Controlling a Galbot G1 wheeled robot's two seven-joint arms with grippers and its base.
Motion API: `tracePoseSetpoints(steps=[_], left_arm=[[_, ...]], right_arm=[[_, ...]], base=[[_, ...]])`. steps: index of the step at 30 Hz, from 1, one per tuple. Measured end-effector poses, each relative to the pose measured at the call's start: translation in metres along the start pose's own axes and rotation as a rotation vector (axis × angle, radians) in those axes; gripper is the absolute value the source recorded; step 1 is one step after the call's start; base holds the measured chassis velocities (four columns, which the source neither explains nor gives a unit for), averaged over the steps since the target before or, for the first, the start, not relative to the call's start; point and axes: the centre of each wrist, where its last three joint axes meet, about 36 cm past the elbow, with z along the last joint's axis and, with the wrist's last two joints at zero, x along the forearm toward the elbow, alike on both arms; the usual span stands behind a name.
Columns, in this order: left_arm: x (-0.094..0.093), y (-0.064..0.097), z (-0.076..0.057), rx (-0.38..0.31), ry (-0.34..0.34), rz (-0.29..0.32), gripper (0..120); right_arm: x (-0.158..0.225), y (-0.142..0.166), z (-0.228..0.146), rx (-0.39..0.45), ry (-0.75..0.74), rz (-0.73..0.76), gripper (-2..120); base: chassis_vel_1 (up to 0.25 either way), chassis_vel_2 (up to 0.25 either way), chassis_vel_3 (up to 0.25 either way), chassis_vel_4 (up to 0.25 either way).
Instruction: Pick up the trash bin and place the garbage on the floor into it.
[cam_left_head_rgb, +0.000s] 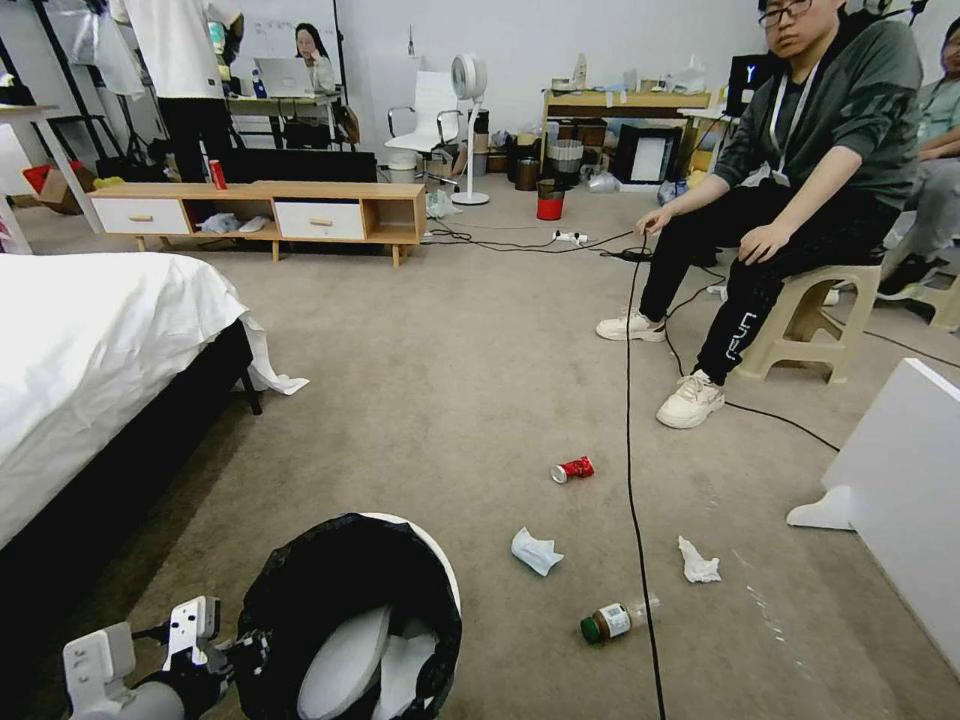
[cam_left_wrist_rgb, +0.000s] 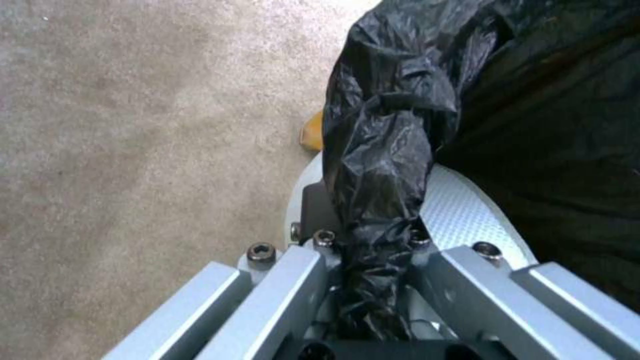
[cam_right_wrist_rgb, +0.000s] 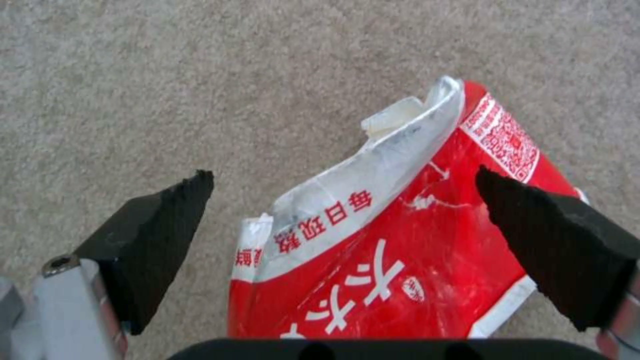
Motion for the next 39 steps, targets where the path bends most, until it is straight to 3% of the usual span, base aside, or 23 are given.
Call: tracePoseSetpoints(steps=[2,8,10,12,14,20,22,24,25,27,30,39], left_arm=[[0.000,0.000,0.000,0.000,-0.001,0.001,1],[-0.001,0.000,-0.001,0.000,-0.002,0.003,1],[-0.001,0.000,-0.002,0.000,-0.002,0.003,1],[-0.001,0.000,-0.002,-0.001,-0.002,0.003,1],[-0.001,0.000,-0.002,0.000,-0.003,0.003,1],[-0.001,0.000,-0.002,-0.001,-0.004,0.004,1],[-0.001,0.000,-0.003,-0.002,-0.005,0.005,1],[-0.001,0.000,-0.003,-0.002,-0.005,0.004,1],[-0.001,0.000,-0.003,-0.002,-0.005,0.005,1],[-0.001,0.000,-0.003,-0.003,-0.005,0.005,1],[-0.001,0.000,-0.003,-0.004,-0.004,0.006,1],[0.000,-0.002,-0.004,-0.013,0.000,0.015,1]], right_arm=[[0.000,0.000,0.000,-0.002,0.006,-0.001,100],[0.002,-0.003,0.003,-0.005,0.027,0.010,85],[0.003,-0.006,0.003,-0.002,0.029,0.017,72],[0.003,-0.007,0.003,-0.001,0.029,0.017,70],[0.004,-0.006,0.002,-0.001,0.030,0.017,57],[0.006,-0.007,0.001,-0.001,0.030,0.022,39],[0.007,-0.009,0.000,-0.001,0.028,0.025,28],[0.008,-0.009,0.000,-0.001,0.027,0.026,26],[0.009,-0.009,0.000,-0.001,0.026,0.027,18],[0.010,-0.009,0.000,-0.002,0.025,0.028,14],[0.015,-0.009,0.002,-0.002,0.025,0.032,0],[0.032,-0.013,-0.007,0.006,-0.020,0.041,0]], base=[[0.000,0.000,0.000,0.000],[0.000,0.000,0.000,0.000],[0.000,0.000,0.000,0.000],[0.000,0.000,0.000,0.000],[0.000,0.000,0.000,0.000],[0.000,0.000,0.000,0.000],[0.000,0.000,0.000,0.000],[0.000,0.000,0.000,0.000],[0.000,0.000,0.000,0.000],[0.000,0.000,0.000,0.000],[0.000,0.000,0.000,0.000],[0.000,0.000,0.000,0.000]])
